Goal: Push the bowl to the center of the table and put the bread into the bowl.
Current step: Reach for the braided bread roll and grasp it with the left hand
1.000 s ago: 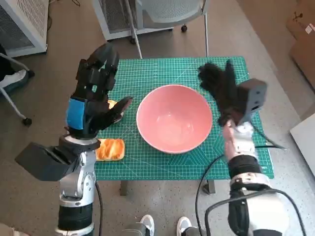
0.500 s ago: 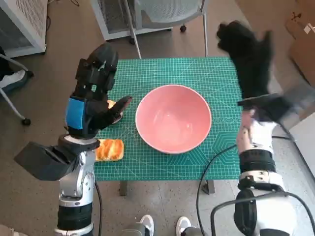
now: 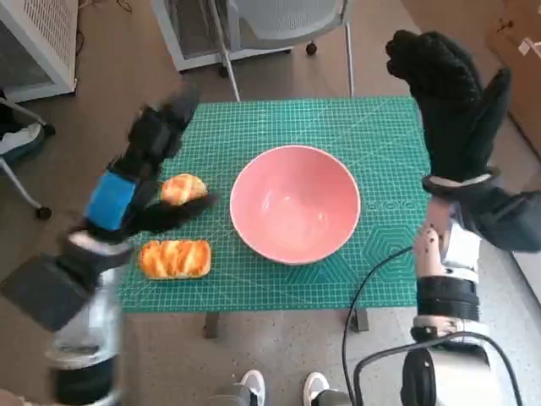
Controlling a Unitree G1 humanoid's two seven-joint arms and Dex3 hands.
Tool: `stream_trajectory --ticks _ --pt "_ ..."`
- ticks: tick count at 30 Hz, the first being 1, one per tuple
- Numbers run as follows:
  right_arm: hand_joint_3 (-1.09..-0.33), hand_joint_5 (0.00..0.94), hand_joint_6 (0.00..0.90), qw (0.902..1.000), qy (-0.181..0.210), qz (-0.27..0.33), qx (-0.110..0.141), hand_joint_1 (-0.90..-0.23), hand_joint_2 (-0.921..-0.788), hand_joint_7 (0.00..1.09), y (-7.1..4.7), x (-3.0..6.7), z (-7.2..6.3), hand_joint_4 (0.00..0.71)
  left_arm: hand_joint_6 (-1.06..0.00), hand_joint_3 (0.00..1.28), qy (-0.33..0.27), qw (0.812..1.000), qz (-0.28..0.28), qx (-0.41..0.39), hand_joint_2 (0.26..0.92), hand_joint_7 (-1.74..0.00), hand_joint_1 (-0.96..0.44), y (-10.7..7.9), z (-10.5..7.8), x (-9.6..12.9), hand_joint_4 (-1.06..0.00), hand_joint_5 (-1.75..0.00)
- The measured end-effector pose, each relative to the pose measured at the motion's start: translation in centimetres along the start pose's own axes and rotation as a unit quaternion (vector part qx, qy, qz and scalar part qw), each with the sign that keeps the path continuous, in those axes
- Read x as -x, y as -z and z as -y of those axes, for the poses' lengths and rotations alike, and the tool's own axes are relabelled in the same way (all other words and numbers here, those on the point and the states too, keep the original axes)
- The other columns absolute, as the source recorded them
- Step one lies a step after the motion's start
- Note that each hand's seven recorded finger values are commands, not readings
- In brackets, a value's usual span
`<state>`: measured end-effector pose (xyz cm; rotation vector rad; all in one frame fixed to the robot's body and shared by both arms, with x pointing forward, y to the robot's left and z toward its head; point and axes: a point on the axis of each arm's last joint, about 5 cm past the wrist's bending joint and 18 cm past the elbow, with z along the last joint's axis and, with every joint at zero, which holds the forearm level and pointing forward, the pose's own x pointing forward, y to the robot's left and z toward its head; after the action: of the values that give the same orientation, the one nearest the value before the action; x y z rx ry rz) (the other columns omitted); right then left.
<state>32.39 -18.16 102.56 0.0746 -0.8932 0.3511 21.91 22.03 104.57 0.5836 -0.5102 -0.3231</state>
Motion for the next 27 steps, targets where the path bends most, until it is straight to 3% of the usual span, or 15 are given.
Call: stream_trajectory --ticks 4,8,18,27 --pt "-0.601 0.016 0.38 1.0 0.0 0.002 0.0 -0.615 -0.921 0.04 -0.1 0.13 -0.1 0.291 -0.07 0.04 0.023 0.992 -0.075 -0.096 0.716 -0.26 -0.28 -1.3 -1.2 1.3 -0.03 0.0" --pt "-0.585 0.014 0.381 1.0 0.004 -0.002 -0.007 -0.622 -0.921 0.03 0.0 0.27 -0.3 0.295 -0.14 0.01 0.037 0.981 -0.134 -0.136 0.714 -0.18 -0.2 -2.2 -1.3 2.1 -0.04 0.0" --pt "-0.572 0.015 0.385 0.9994 0.004 -0.01 -0.032 -0.634 -0.921 0.03 0.6 0.26 -1.2 0.313 -0.24 0.01 0.081 0.961 -0.224 -0.14 0.718 -0.07 -0.12 -2.5 -0.7 3.3 -0.05 0.0" --pt "-0.571 0.012 0.387 0.9987 0.001 -0.02 -0.047 -0.625 -0.921 0.02 1.0 0.4 -1.3 0.32 -0.27 0.0 0.108 0.945 -0.267 -0.153 0.722 -0.05 -0.11 -1.8 0.4 3.6 -0.08 -0.01"
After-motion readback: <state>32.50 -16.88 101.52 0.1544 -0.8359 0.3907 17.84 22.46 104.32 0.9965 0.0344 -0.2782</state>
